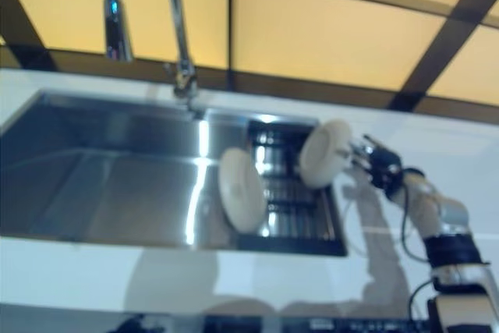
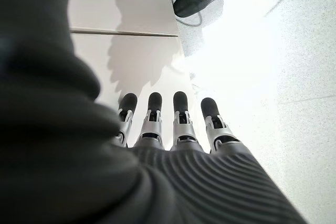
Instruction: Take plates into dishwasher
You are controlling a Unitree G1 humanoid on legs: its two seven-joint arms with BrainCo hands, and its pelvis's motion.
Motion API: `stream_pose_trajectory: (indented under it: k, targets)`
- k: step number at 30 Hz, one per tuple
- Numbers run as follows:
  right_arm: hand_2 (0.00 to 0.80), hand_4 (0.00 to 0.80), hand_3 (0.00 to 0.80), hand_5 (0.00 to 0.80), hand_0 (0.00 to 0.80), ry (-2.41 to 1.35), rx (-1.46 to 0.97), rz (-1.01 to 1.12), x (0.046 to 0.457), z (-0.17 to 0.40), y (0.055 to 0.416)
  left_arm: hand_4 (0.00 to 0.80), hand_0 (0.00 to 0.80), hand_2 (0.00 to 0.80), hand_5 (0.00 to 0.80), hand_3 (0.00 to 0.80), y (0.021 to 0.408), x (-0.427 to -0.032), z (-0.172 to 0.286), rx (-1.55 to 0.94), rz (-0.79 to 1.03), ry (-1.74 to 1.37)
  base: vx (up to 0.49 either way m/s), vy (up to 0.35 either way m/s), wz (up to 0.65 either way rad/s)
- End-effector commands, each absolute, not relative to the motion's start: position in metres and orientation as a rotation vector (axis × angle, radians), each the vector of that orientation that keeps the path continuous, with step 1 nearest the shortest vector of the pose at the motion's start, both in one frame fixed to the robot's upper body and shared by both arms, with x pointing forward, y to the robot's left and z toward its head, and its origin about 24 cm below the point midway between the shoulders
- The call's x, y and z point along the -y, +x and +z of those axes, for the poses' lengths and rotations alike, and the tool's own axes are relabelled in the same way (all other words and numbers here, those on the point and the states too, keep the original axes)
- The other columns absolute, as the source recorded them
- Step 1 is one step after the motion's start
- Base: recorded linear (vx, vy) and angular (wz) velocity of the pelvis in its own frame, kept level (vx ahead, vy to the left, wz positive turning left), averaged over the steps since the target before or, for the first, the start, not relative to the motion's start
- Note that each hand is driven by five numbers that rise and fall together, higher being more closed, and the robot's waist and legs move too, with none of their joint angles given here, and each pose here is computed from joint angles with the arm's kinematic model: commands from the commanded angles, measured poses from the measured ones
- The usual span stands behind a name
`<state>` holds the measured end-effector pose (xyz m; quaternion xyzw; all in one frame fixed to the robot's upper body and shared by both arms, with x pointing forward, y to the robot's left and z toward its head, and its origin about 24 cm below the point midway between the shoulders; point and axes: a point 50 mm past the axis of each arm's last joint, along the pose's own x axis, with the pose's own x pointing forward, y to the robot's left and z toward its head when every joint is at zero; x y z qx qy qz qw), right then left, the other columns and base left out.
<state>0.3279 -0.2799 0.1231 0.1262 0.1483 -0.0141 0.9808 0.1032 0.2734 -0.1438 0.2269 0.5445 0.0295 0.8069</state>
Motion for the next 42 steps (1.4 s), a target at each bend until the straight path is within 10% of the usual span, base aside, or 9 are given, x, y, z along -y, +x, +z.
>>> stream_pose_trajectory:
  k: [1,42]
  targets:
    - [0.000,0.000,0.000,0.000,0.000,0.281,-0.150,0.010,0.271,0.163,0.344,0.000,0.000,0.000,0.000,0.000,0.117,-0.271,-0.141,-1.138,0.017,0.540,0.000,0.000,0.00]
    - [0.000,0.000,0.000,0.000,0.000,0.258,-0.321,-0.058,0.273,0.144,0.354,0.000,0.000,0.000,0.000,0.000,0.126,-0.269,-0.139,-1.120,0.003,0.550,0.001,0.000,0.01]
